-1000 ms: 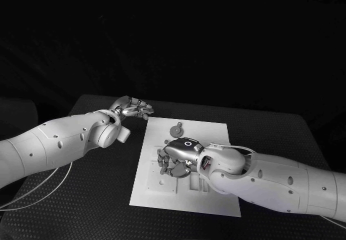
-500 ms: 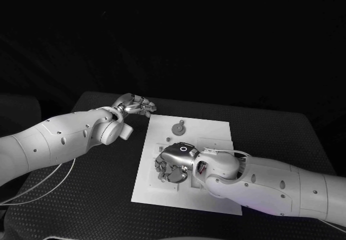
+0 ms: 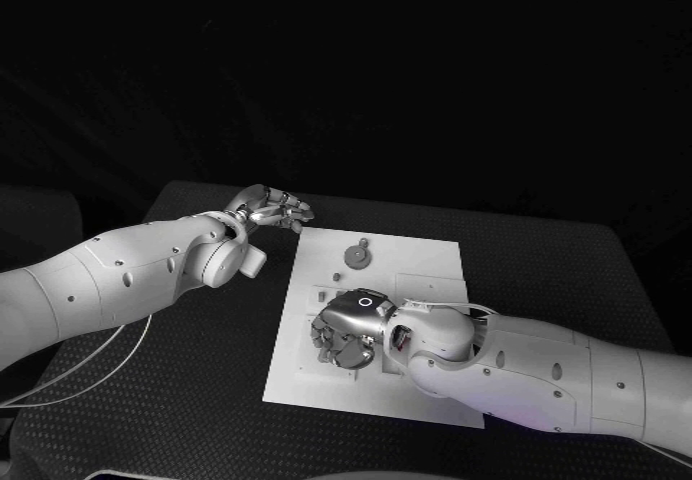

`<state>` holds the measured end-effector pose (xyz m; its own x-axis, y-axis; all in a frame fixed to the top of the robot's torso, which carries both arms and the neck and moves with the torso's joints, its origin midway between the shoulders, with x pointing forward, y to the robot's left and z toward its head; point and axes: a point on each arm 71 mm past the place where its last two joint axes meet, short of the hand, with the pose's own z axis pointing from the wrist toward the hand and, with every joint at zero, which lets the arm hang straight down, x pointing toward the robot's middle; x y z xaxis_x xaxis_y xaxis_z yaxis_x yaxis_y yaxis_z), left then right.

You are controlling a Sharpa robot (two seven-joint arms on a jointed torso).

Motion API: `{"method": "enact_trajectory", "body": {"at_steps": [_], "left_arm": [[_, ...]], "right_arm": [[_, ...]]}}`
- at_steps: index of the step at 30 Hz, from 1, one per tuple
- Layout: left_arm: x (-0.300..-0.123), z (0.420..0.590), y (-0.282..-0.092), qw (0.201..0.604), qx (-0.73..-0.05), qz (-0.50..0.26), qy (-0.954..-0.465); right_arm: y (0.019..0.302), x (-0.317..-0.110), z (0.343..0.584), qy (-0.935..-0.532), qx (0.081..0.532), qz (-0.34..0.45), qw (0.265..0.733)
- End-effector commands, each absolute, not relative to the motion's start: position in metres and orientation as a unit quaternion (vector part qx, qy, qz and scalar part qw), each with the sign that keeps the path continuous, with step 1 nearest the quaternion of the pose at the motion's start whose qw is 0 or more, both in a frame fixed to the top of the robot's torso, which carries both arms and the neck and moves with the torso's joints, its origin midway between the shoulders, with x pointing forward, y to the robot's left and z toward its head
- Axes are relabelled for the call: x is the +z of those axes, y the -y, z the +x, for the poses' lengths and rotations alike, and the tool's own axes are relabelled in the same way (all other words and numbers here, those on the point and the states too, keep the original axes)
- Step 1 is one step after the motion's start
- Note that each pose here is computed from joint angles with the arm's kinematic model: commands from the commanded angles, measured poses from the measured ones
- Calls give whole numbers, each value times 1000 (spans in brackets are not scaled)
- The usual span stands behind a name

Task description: Assemble the parts on the task board

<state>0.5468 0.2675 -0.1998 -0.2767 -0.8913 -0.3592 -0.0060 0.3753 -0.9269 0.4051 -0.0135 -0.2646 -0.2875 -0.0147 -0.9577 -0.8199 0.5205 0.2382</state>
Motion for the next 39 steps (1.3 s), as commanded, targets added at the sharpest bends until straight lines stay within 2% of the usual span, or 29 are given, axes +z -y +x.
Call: {"method": "enact_trajectory", "body": {"at_steps": [1,28,39], "left_arm": [[-198,547,-264,493,-454,-334,-663],[-198,547,-265,493,-454,-334,-663],[-198,546,-265,493,-454,-334,-663]], "right_arm": [[14,-266,406,-701,384,-307,516],[21,-273,409,-713,364,-316,509],[16,-271,409,-709,383,-302,509]]}}
